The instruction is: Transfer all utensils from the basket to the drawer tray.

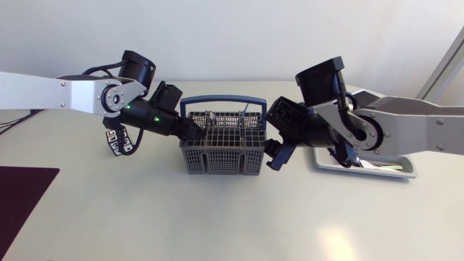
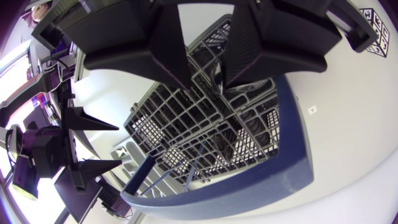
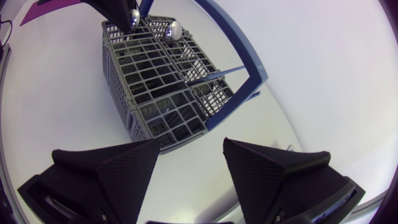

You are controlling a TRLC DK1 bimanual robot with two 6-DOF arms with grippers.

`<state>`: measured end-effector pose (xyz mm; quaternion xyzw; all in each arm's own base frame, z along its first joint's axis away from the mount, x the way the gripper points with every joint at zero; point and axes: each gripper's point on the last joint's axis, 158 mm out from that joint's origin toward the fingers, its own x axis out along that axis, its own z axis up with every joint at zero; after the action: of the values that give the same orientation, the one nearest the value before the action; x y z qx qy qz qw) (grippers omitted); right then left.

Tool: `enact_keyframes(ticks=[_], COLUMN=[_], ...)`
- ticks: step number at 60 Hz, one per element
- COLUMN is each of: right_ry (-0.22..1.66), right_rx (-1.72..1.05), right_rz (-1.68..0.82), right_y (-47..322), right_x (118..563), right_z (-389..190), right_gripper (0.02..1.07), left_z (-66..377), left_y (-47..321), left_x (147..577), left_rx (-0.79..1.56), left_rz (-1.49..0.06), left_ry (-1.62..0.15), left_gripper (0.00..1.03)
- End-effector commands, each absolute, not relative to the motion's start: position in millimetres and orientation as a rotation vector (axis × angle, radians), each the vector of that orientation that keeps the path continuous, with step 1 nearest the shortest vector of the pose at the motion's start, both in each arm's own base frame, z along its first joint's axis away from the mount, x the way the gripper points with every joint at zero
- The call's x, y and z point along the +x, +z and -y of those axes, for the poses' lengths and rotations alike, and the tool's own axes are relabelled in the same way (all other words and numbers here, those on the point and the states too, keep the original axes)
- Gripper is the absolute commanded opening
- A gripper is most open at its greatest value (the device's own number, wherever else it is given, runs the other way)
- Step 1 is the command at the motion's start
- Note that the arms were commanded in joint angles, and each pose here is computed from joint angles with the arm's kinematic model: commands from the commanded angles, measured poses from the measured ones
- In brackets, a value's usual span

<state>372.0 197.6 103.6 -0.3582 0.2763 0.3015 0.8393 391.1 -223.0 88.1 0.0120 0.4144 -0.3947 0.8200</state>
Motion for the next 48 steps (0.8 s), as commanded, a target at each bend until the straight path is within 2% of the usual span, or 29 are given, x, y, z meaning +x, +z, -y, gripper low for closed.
enact_keyframes(ticks=[1, 10, 24, 48], right_ry=[0.638, 0.643, 0.65, 0.648], right_rx=[-0.749, -0.755, -0.762, -0.77], right_rz=[-0.594, -0.594, -0.582, -0.559], right_y=[98.6, 97.2, 100.3, 110.4], right_x=[364.8, 363.1, 361.9, 357.7], right_z=[-196.0, -196.5, -198.7, -201.3], right_gripper=[0.77, 0.77, 0.77, 0.77], left_z=[226.0, 223.9, 220.3, 207.8], left_y=[91.4, 95.5, 112.0, 177.7], left_x=[398.4, 398.8, 400.1, 391.7], left_rx=[-0.002, -0.006, -0.023, -0.175], left_rz=[-0.881, -0.872, -0.841, -0.73], left_ry=[-0.83, -0.825, -0.812, -0.872], left_gripper=[0.11, 0.04, 0.04, 0.04])
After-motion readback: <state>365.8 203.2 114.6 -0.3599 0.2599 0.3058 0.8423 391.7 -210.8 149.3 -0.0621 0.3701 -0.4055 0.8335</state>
